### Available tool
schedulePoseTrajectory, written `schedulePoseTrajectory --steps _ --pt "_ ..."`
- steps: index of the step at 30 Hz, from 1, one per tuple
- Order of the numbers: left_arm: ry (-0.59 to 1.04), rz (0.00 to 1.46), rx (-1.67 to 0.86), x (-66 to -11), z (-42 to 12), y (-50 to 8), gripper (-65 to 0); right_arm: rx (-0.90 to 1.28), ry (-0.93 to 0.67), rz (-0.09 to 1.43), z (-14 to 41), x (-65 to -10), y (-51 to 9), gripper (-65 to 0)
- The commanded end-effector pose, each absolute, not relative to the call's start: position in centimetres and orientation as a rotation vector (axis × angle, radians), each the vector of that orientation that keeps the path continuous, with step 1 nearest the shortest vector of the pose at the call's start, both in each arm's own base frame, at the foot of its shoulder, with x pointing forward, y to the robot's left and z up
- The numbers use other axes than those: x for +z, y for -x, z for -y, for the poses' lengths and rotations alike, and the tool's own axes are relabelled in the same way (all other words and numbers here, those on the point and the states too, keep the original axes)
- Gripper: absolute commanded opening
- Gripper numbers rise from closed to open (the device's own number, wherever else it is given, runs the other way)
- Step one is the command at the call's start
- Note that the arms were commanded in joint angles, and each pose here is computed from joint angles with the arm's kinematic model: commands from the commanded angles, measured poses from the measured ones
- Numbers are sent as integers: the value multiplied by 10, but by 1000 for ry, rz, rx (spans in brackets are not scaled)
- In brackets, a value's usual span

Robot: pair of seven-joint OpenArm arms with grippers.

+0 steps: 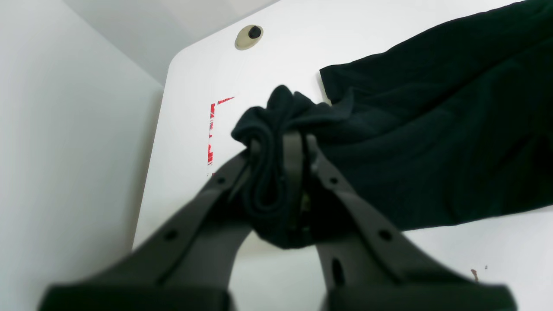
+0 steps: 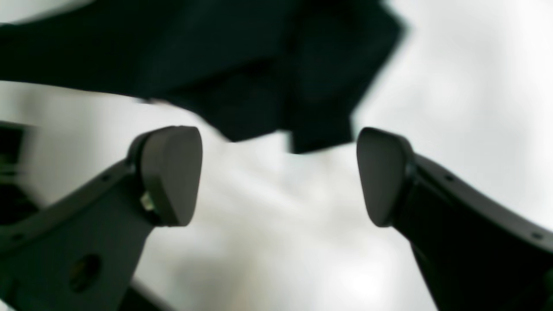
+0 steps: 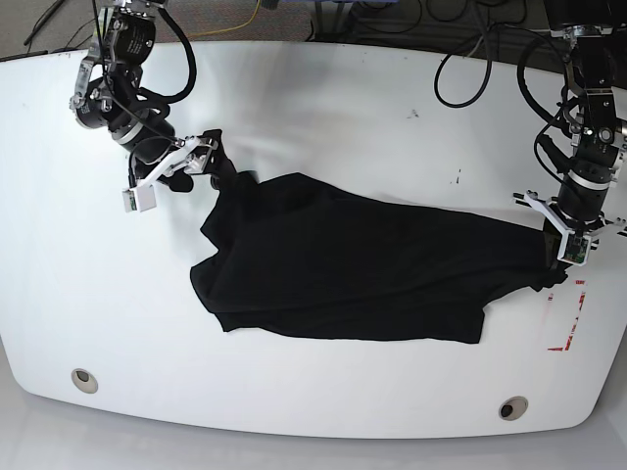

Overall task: Layout the t-shirt on the table in an organized manner, then fold the t-shirt properly
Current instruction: 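Lay the t-shirt flat, dragging it with both grippers across the table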

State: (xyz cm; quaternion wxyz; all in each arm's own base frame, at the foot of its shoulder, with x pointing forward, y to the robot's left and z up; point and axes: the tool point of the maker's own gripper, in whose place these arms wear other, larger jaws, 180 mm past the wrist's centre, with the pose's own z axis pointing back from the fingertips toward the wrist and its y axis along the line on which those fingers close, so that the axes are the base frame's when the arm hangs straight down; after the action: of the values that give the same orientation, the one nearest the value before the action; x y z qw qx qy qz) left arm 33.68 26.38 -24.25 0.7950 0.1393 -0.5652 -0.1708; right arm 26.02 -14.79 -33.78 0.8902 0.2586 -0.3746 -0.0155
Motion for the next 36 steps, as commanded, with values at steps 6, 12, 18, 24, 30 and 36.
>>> schedulePoseTrajectory --steps 6,12,18,24,30,36 --pt "-304 1279 -364 -226 -260 -341 -650 74 -373 824 164 -339 -269 -113" --pt "-300 1279 -362 -227 -259 -341 -650 81 -351 781 172 -362 -280 -113" --pt "-299 1278 -360 -228 -259 -341 -650 46 -393 767 173 -381 -287 -113" --pt "-288 1278 -371 -229 -254 -342 -650 27 -416 748 174 -392 -294 -115" --pt "-287 1276 -376 -230 -253 -342 -650 12 -444 735 173 -403 -297 -115" --pt "-286 1275 -377 -230 -252 -342 -650 -32 -523 753 157 -403 -298 -115"
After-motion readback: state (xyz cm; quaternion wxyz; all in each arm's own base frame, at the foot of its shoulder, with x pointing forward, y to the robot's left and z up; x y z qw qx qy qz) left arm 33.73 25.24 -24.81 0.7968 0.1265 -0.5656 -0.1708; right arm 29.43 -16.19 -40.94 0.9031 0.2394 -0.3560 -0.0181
